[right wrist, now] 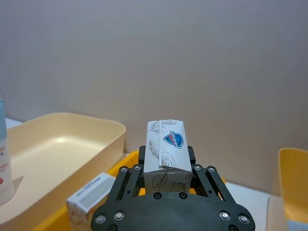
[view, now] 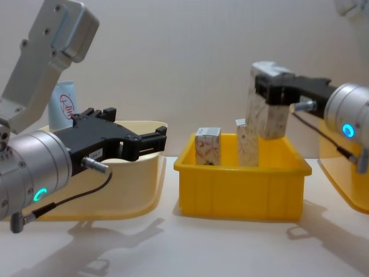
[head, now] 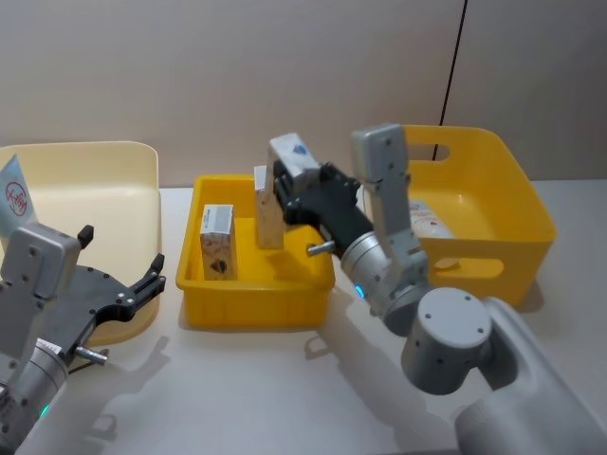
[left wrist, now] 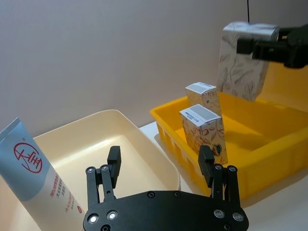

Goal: Bimanual collaborative sorting of washing and personal care products

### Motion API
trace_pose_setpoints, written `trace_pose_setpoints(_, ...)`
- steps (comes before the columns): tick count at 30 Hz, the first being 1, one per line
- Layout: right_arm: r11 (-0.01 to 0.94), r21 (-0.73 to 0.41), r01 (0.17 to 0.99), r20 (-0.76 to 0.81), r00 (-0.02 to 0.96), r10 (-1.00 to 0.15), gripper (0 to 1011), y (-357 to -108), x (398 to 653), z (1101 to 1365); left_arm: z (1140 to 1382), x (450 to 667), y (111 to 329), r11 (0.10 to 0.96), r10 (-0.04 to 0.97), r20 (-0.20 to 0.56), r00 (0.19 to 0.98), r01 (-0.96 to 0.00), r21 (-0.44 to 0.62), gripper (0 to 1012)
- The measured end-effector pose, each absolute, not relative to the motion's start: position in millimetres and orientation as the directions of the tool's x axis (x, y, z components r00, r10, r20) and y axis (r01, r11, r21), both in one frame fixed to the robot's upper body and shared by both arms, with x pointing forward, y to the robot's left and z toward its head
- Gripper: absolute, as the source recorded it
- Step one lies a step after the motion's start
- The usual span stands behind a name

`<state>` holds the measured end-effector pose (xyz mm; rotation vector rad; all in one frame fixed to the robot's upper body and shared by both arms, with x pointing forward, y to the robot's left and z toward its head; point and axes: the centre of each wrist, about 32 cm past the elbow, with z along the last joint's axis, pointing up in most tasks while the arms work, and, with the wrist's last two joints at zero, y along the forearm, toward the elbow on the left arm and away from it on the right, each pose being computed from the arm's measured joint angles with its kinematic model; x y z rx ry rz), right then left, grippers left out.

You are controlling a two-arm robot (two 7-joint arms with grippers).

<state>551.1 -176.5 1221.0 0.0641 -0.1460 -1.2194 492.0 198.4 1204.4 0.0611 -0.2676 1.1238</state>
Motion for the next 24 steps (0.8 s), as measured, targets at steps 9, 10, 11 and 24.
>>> trace_pose_setpoints(9, 0.297, 0.245, 0.923, 0.105, 0.279, -0.954, 411, -195, 547, 1235, 1204, 492, 198, 0.434, 0.882, 0.242, 0.404, -0.897, -0.086, 1003)
trace_pose_setpoints(10, 0.284, 0.260, 0.923, 0.109, 0.264, -0.958, 411, -199, 545, 1236, 1204, 492, 198, 0.434, 0.882, 0.242, 0.404, -0.897, -0.086, 1003)
trace_pose_setpoints(11, 0.276, 0.270, 0.922, 0.111, 0.255, -0.960, 411, -201, 545, 1238, 1204, 492, 198, 0.434, 0.882, 0.242, 0.404, -0.897, -0.086, 1003)
trace_pose_setpoints(24, 0.123, 0.348, 0.930, 0.125, 0.084, -0.989, 411, -235, 526, 1247, 1204, 492, 198, 0.434, 0.882, 0.242, 0.404, -0.897, -0.086, 1003)
